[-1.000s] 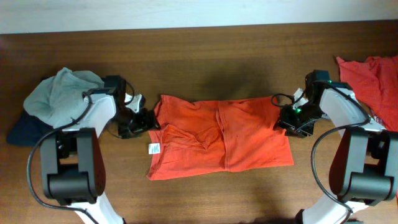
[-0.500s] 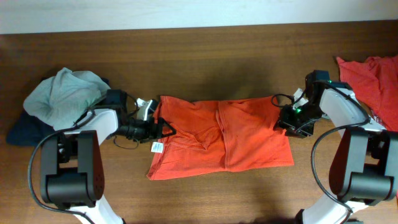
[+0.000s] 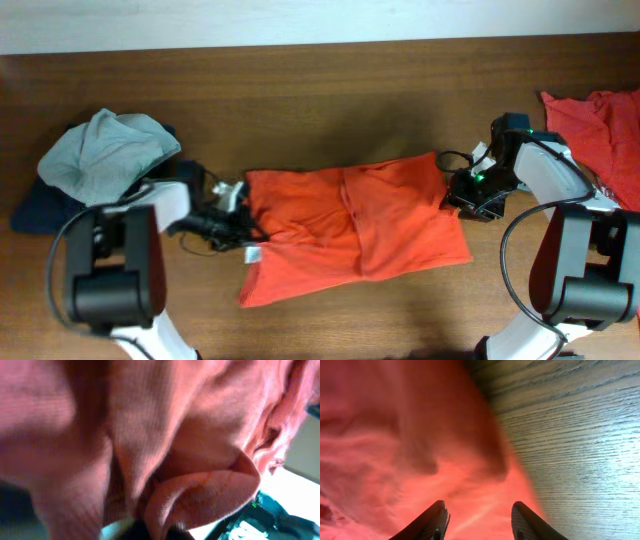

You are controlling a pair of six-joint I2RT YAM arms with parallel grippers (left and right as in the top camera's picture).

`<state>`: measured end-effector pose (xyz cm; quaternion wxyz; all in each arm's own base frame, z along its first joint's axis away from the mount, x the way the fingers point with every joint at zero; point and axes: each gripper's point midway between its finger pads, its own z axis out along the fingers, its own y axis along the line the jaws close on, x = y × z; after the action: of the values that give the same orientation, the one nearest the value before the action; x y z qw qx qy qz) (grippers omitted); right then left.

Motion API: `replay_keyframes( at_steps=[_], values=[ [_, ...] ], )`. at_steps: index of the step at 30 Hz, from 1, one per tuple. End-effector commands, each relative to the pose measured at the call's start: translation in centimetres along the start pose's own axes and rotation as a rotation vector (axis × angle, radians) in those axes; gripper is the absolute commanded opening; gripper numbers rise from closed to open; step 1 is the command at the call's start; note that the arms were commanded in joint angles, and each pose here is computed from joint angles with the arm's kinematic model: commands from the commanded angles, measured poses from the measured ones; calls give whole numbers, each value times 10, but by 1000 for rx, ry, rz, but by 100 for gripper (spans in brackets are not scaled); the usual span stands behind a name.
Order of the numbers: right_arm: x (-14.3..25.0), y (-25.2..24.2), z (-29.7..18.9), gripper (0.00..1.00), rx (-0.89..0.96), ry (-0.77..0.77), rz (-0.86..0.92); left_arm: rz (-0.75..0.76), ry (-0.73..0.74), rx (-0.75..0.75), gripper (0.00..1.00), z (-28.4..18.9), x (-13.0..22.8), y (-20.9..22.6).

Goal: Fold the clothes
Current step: 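Fold the left end over toward the right with the left gripper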

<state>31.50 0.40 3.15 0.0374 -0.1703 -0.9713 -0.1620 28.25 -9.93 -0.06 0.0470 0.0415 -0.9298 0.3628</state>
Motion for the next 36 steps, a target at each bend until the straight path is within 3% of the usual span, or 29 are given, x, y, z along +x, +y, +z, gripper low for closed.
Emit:
replay_keyframes(
  at_steps=[1,7,11,18,24,27,29,34,36],
  values=[
    [0,-1,-6,46,9,-18,-13,28,-184,-235,1,-68,-30,13],
    [-11,15,-18,46,-54,-47,-28,146,-305,-377,1,-141,-48,-32],
    [-17,26,-26,47,-102,-64,-39,236,-289,-372,1,-139,-49,-70],
    [-16,26,-26,47,-101,-62,-38,420,-167,-384,0,-48,-19,-155],
    [-14,26,-26,47,-99,-53,-35,431,-125,-446,1,17,8,-184],
    [-13,26,-26,47,-99,-51,-34,428,-102,-450,6,41,13,-187],
    [-13,26,-26,47,-99,-51,-36,452,-98,-437,16,57,14,-193],
    [-13,26,-26,47,-99,-51,-36,515,-129,-373,16,76,14,-216],
    [-13,26,-26,47,-99,-51,-36,528,-144,-345,25,78,13,-227]
  ],
)
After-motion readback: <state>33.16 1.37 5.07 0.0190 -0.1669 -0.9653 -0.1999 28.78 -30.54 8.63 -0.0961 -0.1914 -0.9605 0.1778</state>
